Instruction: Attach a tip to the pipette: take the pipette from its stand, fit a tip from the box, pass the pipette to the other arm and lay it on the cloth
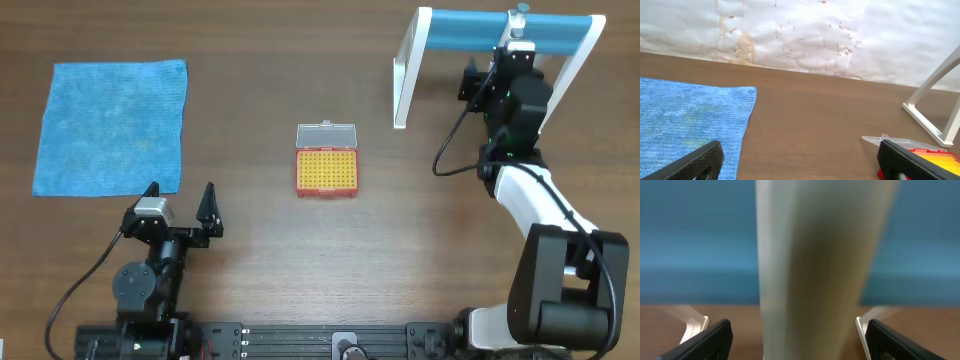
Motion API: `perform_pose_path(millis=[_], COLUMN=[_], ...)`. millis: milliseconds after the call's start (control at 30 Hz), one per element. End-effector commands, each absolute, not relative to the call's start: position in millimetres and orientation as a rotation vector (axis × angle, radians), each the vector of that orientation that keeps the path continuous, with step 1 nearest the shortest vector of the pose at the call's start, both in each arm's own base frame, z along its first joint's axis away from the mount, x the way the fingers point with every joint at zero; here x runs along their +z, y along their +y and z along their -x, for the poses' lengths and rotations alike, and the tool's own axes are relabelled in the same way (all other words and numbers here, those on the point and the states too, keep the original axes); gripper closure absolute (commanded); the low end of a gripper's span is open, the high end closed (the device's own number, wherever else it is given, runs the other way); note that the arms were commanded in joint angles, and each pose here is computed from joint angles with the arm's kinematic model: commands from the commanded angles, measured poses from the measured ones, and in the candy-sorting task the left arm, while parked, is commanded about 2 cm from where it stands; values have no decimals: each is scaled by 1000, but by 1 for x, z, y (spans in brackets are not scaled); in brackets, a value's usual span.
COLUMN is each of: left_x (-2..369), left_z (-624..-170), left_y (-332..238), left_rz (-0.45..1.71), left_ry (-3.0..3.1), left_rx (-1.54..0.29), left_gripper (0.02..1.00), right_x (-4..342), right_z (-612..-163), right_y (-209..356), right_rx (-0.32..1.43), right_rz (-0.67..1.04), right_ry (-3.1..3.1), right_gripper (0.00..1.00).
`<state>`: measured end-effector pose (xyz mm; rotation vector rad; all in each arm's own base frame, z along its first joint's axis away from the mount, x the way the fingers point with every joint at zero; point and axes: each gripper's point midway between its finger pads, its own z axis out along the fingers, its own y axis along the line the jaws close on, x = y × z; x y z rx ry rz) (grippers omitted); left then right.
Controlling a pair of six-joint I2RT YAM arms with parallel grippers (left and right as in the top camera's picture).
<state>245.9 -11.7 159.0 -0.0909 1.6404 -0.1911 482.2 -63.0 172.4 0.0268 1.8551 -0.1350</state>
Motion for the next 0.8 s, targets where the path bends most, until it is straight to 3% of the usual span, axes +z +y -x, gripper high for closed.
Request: perform_pose_path(millis=[33,133,233,433,633,800], left_x=[158,158,158,158,158,158], left_z=[-246,-246,-246,-246,-246,-246], left_y=[-15,-15,-15,-15,-15,-15], left_rz=[63,63,63,63,63,63], left_ry=[1642,1642,1643,1642,1642,1642], left_rx=[-188,-188,-188,-188,-188,-188], left_gripper=[23,23,23,25,25,27], right_x=[181,181,180,170,174,202], right_z=[-490,-490,-490,-487,-488,-484], right_y=[-59,-59,-59,-59,-59,-58], right_rx=[-133,-133,-132,-127,-129,-133], right_rz=[25,25,24,22,23,21], right_ry=[1834,1833,1839,1879,1863,1804], right_gripper=[143,211,612,923,930,930])
